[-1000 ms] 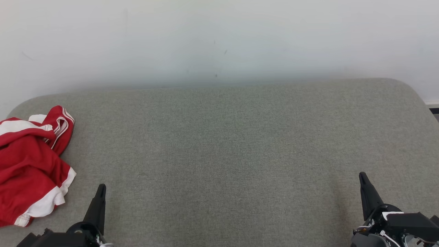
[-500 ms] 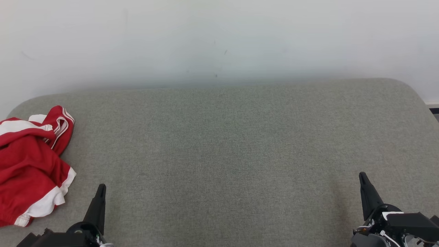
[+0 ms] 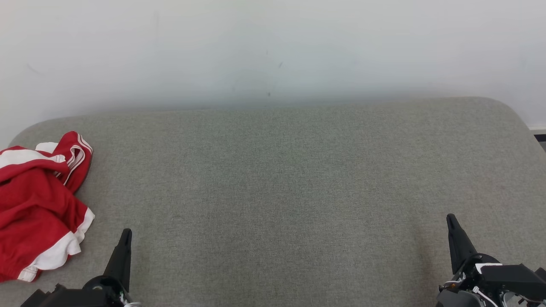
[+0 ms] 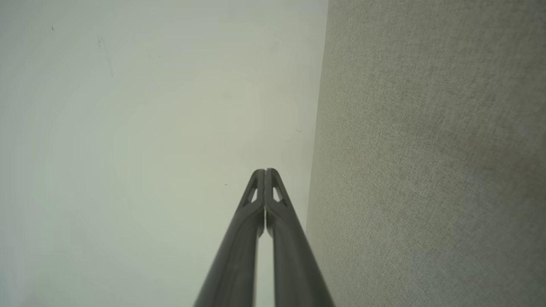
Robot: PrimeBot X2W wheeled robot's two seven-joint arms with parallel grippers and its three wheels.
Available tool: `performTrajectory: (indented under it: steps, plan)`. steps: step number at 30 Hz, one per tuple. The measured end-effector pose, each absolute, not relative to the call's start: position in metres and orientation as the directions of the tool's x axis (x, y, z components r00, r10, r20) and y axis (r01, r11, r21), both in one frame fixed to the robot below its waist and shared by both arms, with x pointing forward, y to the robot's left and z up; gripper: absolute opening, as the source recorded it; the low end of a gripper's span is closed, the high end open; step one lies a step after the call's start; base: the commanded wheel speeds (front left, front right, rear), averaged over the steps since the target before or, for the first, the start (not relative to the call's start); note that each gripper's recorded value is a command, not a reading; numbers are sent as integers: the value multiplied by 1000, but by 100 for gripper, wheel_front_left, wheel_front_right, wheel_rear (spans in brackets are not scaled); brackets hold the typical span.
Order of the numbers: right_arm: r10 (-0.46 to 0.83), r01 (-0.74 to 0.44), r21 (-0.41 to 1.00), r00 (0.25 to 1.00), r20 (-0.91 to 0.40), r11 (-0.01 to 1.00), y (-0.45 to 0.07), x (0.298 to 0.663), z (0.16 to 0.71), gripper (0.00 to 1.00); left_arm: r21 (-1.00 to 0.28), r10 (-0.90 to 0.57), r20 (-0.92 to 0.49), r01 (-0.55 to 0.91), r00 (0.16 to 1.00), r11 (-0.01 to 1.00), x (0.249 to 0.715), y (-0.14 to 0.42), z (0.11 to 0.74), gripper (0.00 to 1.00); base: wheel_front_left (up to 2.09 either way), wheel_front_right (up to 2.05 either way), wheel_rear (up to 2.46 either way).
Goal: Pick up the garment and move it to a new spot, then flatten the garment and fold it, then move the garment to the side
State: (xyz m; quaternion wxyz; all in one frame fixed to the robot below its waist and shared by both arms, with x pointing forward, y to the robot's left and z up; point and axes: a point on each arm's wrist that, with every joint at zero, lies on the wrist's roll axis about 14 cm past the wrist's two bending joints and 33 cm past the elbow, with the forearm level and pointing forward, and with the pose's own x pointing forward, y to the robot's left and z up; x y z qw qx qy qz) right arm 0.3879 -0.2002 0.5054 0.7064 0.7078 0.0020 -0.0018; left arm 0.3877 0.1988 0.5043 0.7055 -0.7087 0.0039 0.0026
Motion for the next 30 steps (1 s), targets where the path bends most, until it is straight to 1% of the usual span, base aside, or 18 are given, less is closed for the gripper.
performTrajectory:
  steps: [30]
  plan:
    - [0,5,1000,1000,-5,-2,-200,388,505,0,-1000,-2,-9,-9,1000,-4,388,199,504,0,0,0,0]
